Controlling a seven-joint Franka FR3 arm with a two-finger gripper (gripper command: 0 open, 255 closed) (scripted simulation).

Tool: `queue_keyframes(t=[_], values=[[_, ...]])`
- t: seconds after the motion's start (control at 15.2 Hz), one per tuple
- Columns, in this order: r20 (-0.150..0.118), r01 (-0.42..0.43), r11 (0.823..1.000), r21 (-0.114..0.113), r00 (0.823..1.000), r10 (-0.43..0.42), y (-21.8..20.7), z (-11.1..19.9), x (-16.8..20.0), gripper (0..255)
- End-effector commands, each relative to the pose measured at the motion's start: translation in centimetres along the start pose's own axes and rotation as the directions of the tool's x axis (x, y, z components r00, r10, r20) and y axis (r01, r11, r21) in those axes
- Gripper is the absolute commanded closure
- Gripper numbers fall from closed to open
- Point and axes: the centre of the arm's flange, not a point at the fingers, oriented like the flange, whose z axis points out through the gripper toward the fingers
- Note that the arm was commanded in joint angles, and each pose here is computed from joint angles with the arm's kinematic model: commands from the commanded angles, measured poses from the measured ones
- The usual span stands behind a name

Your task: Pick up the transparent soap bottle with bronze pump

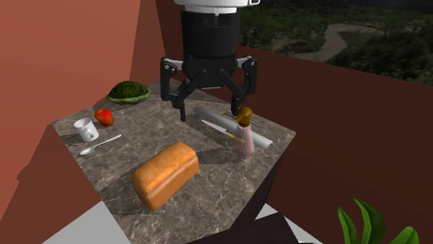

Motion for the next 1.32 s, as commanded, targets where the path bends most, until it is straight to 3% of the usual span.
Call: queue_keyframes(t=[0.0, 1.25], values=[[0.0, 0.0, 1.0, 0.0, 1.0, 0.0, 0.0, 0.0, 0.0, 0], [0.045, 0.09, 0.996, -0.009, 0.995, -0.089, 13.0, 10.6, 19.2, 0]])
